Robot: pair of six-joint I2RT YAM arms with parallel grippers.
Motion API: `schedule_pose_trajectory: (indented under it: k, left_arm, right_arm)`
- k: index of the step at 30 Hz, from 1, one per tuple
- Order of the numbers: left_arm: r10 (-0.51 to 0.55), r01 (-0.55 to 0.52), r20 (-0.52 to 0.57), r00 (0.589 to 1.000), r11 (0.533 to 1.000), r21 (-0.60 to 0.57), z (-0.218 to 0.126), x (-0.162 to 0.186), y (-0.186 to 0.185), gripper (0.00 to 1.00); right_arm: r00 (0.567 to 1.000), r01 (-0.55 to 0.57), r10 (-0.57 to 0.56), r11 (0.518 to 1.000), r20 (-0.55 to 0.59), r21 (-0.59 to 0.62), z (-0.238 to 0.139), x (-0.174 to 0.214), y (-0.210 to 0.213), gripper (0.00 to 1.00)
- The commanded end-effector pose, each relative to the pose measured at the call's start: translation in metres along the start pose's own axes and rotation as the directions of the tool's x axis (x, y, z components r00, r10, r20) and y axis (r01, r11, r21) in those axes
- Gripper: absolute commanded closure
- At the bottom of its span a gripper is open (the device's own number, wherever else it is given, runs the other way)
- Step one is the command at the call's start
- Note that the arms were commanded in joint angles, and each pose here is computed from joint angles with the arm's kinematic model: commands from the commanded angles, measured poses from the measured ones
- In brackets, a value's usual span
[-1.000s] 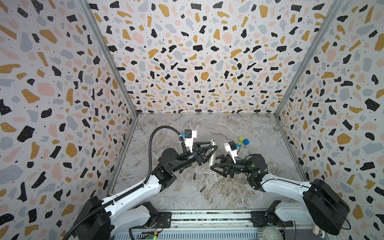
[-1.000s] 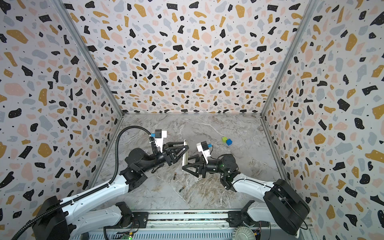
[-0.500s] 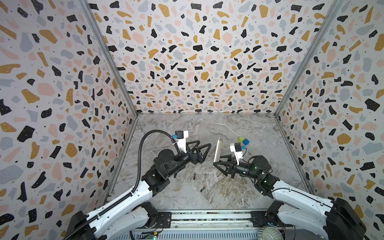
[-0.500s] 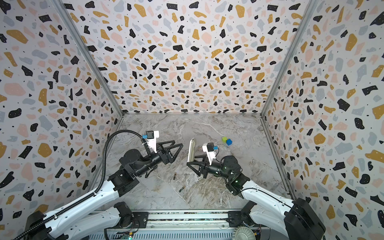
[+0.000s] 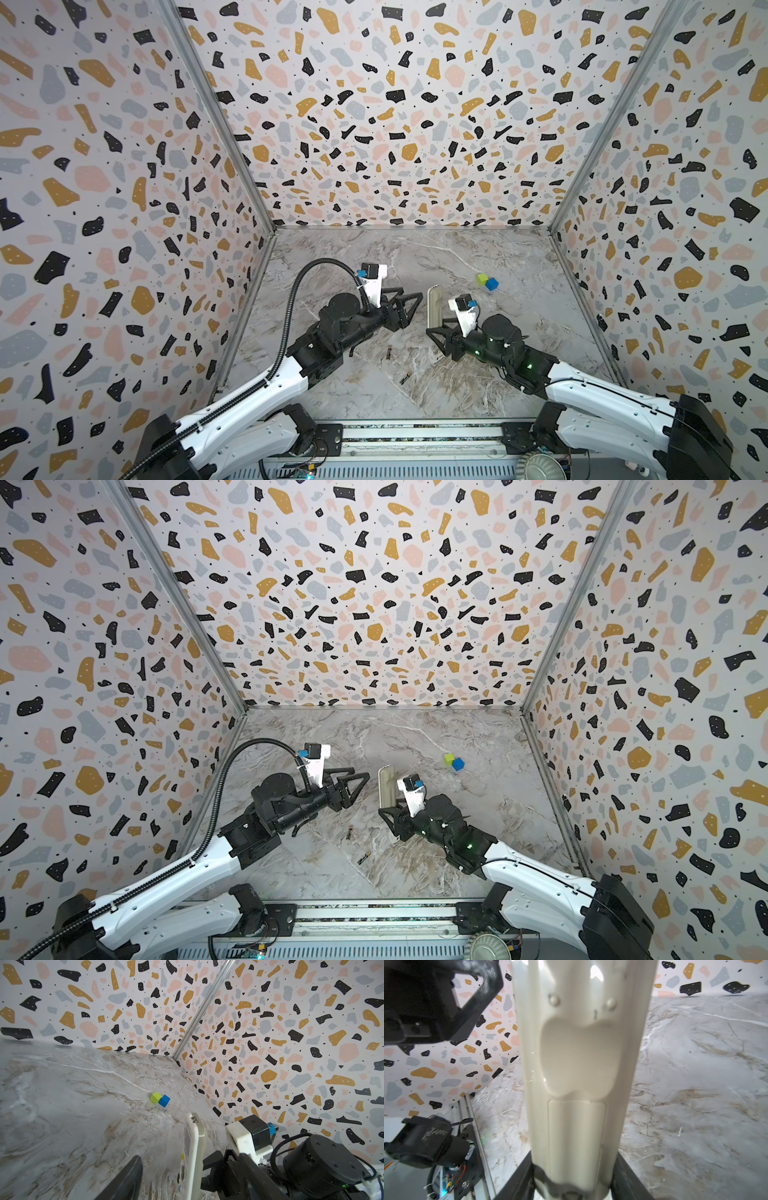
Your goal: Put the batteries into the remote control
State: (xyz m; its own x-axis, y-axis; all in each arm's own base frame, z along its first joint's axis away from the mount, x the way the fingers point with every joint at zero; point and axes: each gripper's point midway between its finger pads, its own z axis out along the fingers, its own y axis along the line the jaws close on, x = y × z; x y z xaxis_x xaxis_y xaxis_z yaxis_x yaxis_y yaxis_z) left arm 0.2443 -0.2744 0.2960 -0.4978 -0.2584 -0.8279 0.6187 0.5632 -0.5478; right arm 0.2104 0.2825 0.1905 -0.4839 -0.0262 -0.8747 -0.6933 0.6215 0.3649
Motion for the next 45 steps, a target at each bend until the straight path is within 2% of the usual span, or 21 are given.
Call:
schedule_pose_trajectory:
  k: [1,6,11,24,34,45]
  left_arm:
    - [0.025,-0.025,0.008,1.000,0.999,0.024,0.008,0.001,-0.006,0.34]
    - [0.022,-0.022,0.000,1.000,0.999,0.035,0.017,0.008,-0.008,0.37]
    - [0.020,-0.020,0.016,1.000,1.000,-0.012,0.023,0.007,-0.001,0.44]
    - [-0.003,0.002,-0.021,1.000,0.999,-0.047,0.046,0.026,0.006,0.52]
    - [-0.020,0.018,-0.032,0.999,0.998,-0.067,0.060,0.031,0.012,0.64]
    - [0.001,-0.004,-0.034,0.999,0.997,-0.080,0.058,0.027,0.011,0.62]
  right_arm:
    - [0.999,0.022,-0.023,0.999,0.030,0.045,0.002,-0.016,0.003,0.96]
    - [1.000,0.029,-0.030,0.997,0.010,0.066,0.011,-0.012,0.005,0.96]
    - [0.999,0.037,-0.038,0.998,0.003,0.058,0.017,-0.012,0.010,0.96]
    - [0.999,0.048,-0.049,0.998,0.010,0.051,0.021,-0.014,0.015,0.96]
    - [0.999,0.048,-0.048,0.998,0.008,0.052,0.021,-0.011,0.014,0.96]
    - [0.998,0.056,-0.056,0.995,-0.006,0.077,0.021,-0.003,0.008,0.96]
